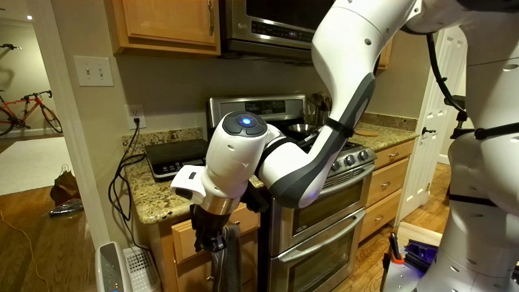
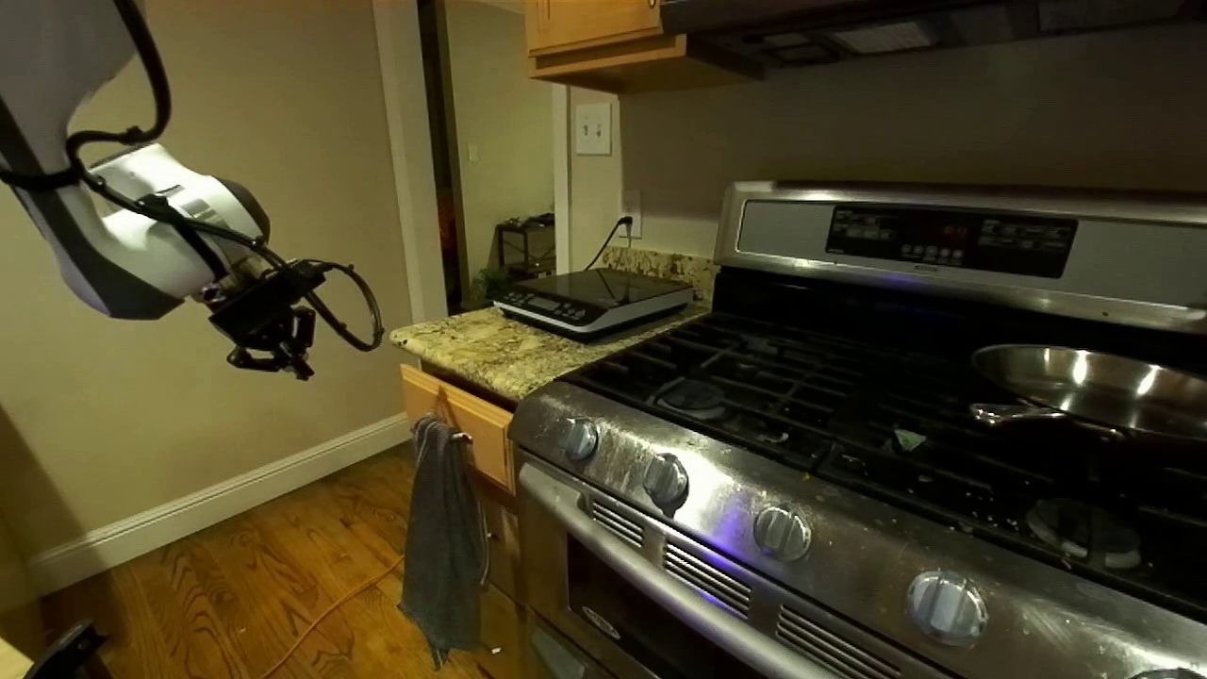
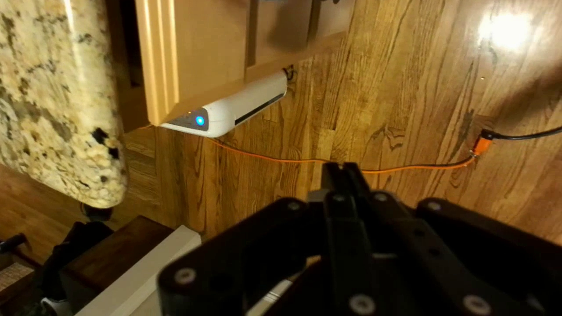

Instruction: Close the drawer

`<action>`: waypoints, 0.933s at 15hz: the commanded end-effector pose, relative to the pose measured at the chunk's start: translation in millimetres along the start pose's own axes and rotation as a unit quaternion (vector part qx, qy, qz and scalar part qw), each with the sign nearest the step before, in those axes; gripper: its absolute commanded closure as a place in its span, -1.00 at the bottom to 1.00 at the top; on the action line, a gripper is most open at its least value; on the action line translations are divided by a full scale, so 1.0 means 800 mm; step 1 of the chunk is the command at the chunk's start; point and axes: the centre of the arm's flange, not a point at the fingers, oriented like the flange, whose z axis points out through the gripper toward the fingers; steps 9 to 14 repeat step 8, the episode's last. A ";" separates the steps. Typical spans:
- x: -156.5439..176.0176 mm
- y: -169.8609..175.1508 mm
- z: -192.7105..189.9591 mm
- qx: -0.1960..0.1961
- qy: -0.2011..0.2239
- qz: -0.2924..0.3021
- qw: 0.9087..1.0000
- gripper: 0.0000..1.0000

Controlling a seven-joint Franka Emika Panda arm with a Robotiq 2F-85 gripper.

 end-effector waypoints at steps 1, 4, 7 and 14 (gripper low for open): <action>-0.005 -0.009 -0.063 0.023 -0.013 0.016 1.000 0.30; -0.002 -0.019 -0.084 0.023 -0.026 0.025 0.999 -0.11; 0.017 -0.019 -0.048 0.026 -0.010 0.024 0.999 0.02; 0.016 -0.020 -0.045 0.028 -0.011 0.024 0.999 -0.10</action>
